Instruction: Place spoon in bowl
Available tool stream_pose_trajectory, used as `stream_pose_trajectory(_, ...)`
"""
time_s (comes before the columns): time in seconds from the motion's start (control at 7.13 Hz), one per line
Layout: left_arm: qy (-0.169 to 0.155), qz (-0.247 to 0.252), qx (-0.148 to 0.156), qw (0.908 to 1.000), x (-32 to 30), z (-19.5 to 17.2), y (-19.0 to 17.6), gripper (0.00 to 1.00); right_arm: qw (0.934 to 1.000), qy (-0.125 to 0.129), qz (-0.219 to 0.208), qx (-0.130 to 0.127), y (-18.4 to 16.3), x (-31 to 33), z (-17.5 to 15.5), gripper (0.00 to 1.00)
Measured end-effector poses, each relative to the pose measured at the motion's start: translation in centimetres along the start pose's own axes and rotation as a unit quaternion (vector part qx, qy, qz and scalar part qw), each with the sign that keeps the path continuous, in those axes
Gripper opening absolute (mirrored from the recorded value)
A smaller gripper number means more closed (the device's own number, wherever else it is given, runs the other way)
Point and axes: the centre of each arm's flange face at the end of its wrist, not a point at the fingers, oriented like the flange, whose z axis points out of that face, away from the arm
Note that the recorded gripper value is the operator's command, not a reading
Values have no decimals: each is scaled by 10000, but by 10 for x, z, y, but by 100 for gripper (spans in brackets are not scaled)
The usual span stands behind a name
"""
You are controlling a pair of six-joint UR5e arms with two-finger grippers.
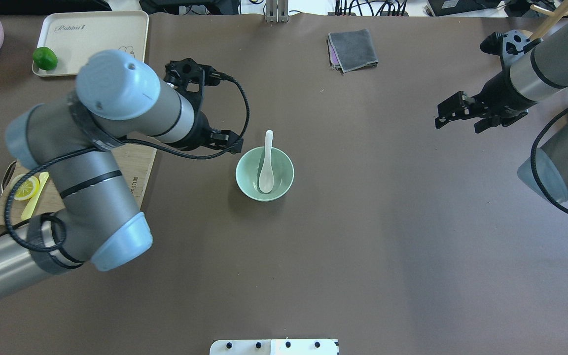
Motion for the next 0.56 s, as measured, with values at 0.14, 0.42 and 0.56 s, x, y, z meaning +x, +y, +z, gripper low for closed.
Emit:
stream_pose_trajectory(0.14,-218,200,37,9996,-48,-23,-4,98,9992,242,-321,-49,6,41,-4,100)
stream_pose_trajectory(0.42,-516,747,-137,9958,-174,-60,-25,98,9930,705,-931,-165,16,145,-13,100)
stream_pose_trajectory(0.56,-595,832,-243,9945,-246,-82,-34,99,9917,855,-941,-201,22,198,-22,100)
